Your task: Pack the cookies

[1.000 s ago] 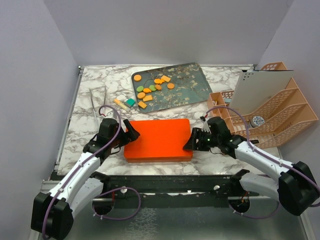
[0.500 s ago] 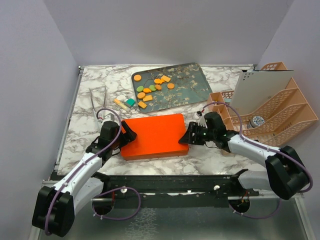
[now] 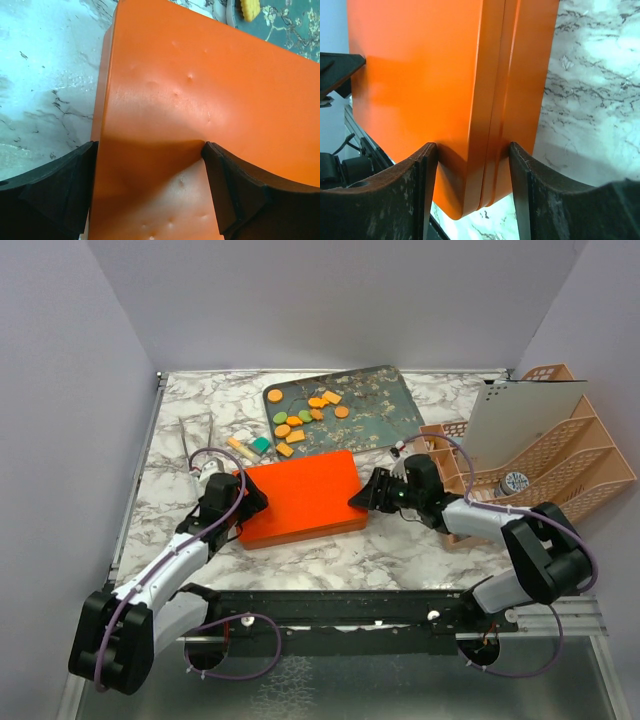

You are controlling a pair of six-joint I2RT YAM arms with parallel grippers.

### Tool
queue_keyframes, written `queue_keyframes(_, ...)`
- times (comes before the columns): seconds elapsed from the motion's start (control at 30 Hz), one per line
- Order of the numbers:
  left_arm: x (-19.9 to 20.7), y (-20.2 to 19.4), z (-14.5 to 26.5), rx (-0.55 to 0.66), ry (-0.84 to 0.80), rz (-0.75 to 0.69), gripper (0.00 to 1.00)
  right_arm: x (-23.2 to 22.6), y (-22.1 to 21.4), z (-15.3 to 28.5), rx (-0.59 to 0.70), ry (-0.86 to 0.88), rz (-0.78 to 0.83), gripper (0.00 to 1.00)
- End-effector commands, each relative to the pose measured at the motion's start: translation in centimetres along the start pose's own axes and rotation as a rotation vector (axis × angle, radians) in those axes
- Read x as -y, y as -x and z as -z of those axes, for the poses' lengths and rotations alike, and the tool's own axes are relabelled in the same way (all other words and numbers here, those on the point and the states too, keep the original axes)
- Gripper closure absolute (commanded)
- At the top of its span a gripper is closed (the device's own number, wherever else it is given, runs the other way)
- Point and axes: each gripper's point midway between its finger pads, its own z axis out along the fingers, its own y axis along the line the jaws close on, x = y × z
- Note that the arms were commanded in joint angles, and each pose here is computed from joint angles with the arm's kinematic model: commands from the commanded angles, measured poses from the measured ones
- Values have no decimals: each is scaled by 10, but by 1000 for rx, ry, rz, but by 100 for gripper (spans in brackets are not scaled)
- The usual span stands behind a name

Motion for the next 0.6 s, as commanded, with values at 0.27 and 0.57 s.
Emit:
queue_keyframes(0.27,76,-34,14,-181,-220,-80,11,-39,-48,-6,-128,281,-92,60)
queue_keyframes(0.57,65,-46,-4,-198,-151,-118,10,-30,-65,-14,-154,265,-123,71)
